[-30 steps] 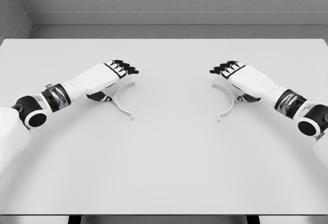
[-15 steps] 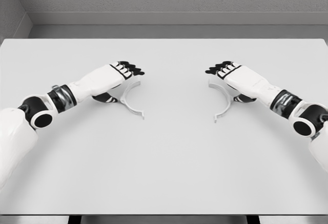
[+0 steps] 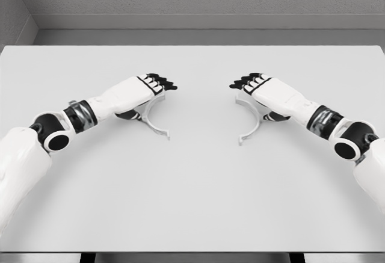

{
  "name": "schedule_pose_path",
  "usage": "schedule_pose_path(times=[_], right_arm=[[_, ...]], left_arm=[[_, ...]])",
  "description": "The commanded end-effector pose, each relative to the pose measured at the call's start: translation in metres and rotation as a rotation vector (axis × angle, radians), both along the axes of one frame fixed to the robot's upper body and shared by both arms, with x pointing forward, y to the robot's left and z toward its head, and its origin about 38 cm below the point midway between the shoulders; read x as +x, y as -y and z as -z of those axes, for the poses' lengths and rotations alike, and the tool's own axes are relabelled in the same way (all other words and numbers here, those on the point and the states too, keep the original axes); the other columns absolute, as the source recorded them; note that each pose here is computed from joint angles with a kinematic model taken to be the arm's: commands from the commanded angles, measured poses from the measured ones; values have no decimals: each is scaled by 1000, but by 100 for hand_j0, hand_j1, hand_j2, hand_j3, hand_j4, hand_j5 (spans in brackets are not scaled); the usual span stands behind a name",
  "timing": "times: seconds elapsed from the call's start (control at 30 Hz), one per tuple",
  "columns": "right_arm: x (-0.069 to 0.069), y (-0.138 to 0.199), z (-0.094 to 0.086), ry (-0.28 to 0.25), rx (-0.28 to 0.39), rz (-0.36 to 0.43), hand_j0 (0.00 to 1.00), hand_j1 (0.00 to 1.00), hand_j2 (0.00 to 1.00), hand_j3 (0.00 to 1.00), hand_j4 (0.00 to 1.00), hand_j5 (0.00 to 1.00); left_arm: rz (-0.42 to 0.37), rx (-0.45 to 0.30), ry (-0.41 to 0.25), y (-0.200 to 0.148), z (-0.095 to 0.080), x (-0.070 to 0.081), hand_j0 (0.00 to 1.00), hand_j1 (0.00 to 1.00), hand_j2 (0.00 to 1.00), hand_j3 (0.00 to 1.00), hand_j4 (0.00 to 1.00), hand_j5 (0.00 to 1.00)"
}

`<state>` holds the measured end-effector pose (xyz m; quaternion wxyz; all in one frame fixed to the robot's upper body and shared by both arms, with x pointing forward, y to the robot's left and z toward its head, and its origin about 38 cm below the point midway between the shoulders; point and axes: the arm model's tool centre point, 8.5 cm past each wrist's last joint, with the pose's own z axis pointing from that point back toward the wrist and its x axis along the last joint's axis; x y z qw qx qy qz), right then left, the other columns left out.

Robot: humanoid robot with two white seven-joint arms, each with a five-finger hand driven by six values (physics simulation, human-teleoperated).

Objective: Assemble PVC drainage pipe clamps

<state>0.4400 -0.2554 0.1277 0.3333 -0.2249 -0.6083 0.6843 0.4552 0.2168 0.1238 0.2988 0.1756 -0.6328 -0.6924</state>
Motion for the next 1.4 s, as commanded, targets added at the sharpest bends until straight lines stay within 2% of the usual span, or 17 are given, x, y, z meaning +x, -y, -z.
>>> schedule_pose_path(times=[0.0, 0.2, 0.63, 0.87, 0.93, 1.03, 1.37], right_arm=[[0, -6, 1, -5, 12, -7, 100, 100, 100, 100, 100, 100], [-2, -18, 8, -33, 9, -22, 100, 100, 100, 100, 100, 100], [-5, -41, -8, -3, 24, -52, 100, 100, 100, 100, 100, 100], [-10, -51, -2, -21, 21, -82, 100, 100, 100, 100, 100, 100], [-12, -55, -8, -6, 25, -96, 100, 100, 100, 100, 100, 100], [-14, -58, -8, -11, 20, -101, 100, 100, 100, 100, 100, 100], [-17, -73, -9, -6, 38, -130, 100, 100, 100, 100, 100, 100]], left_arm=[[10, -18, -8, 4, -2, -1, 100, 100, 100, 100, 100, 100], [24, -24, 1, 10, -4, -3, 100, 100, 100, 100, 100, 100], [3, -22, 10, 3, -10, 5, 100, 100, 100, 100, 100, 100], [-2, -17, 9, 2, -11, 10, 100, 100, 100, 100, 100, 100], [2, -21, 10, 6, -12, 10, 100, 100, 100, 100, 100, 100], [-2, -29, -5, 9, -7, 11, 100, 100, 100, 100, 100, 100], [-15, -27, -1, 5, -11, 18, 100, 100, 100, 100, 100, 100]])
